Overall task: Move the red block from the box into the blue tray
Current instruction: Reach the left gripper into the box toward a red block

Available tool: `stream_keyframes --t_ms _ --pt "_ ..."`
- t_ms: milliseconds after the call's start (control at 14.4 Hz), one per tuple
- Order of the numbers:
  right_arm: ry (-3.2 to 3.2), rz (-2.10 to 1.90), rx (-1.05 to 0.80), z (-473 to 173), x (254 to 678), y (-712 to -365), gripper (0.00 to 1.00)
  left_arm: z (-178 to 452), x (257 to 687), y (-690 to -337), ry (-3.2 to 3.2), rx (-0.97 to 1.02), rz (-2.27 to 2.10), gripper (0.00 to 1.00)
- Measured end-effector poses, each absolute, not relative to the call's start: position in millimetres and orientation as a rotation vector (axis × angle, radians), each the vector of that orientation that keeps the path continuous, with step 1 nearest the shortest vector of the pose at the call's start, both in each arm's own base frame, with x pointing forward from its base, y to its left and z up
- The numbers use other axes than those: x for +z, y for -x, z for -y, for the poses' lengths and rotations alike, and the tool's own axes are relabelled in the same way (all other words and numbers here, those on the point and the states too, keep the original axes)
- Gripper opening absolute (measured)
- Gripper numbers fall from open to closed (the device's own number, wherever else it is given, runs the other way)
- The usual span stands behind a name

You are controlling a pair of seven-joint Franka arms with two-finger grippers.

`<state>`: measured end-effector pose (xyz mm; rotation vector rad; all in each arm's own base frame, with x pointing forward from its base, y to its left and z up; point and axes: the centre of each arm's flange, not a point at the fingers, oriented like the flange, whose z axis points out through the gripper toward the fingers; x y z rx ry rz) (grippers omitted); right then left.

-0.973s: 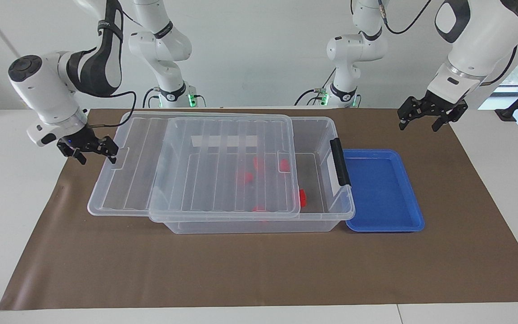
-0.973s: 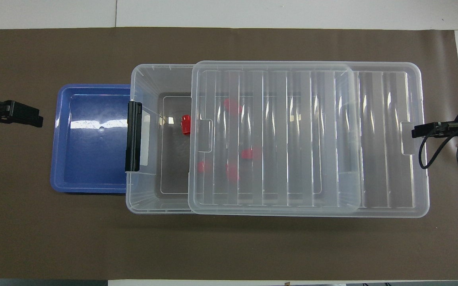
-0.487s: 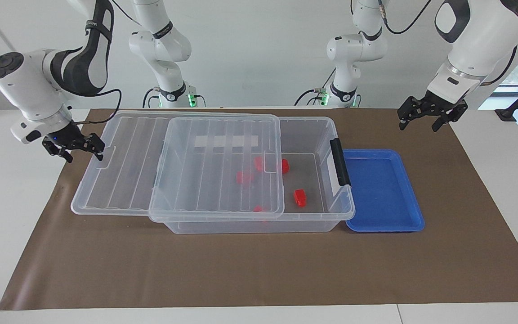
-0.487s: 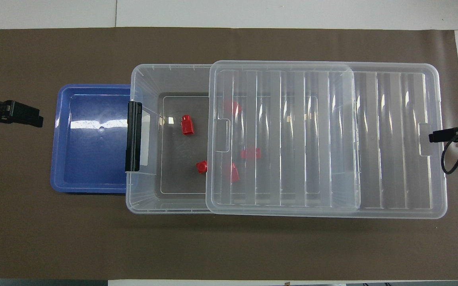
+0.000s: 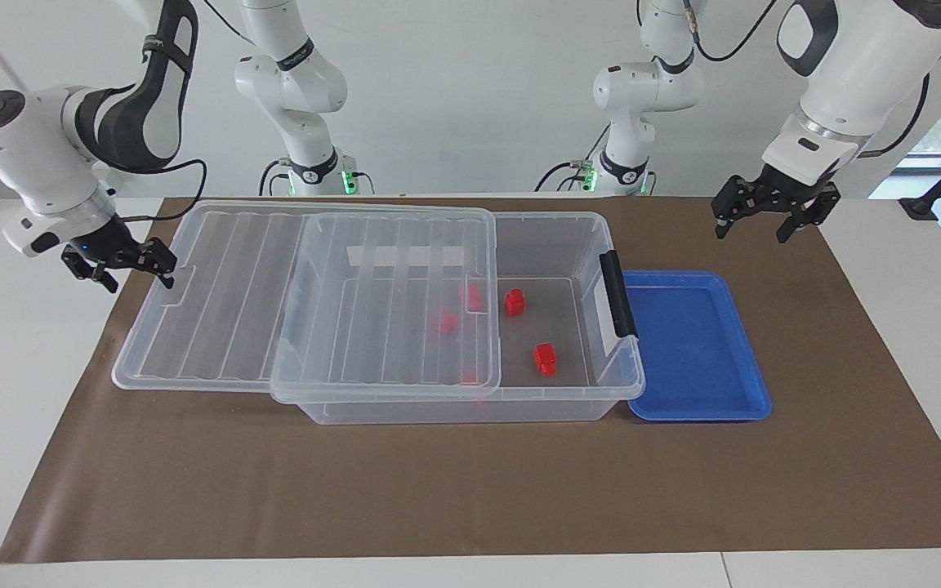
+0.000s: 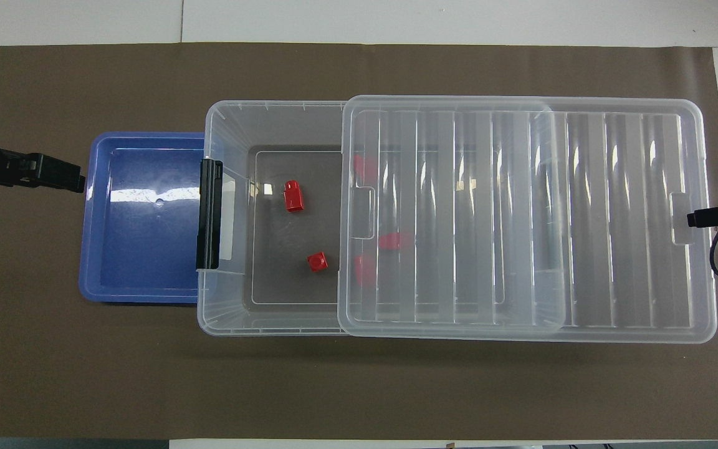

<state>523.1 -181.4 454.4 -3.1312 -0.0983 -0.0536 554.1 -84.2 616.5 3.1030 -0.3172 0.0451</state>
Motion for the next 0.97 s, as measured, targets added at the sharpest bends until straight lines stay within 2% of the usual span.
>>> stream_keyframes --t_ms 209,487,765,973 --pt "3.131 0.113 -0.055 184.1 454.6 -522.2 1.0 137.3 611.6 -548.0 -3.095 0.08 0.323 1.0" --pt "3.132 0.124 -0.055 188.4 454.7 -520.7 1.0 219.7 583.0 -533.1 -3.078 0.136 0.242 1.0" --pt "3.134 0.14 -0.067 185.3 461.6 -525.1 1.0 276.7 537.6 -533.7 -3.065 0.137 0.142 1.0" --pt "3.125 0.158 -0.031 164.0 489.3 -541.5 1.0 314.5 488.6 -542.7 -3.054 0.126 0.074 1.0"
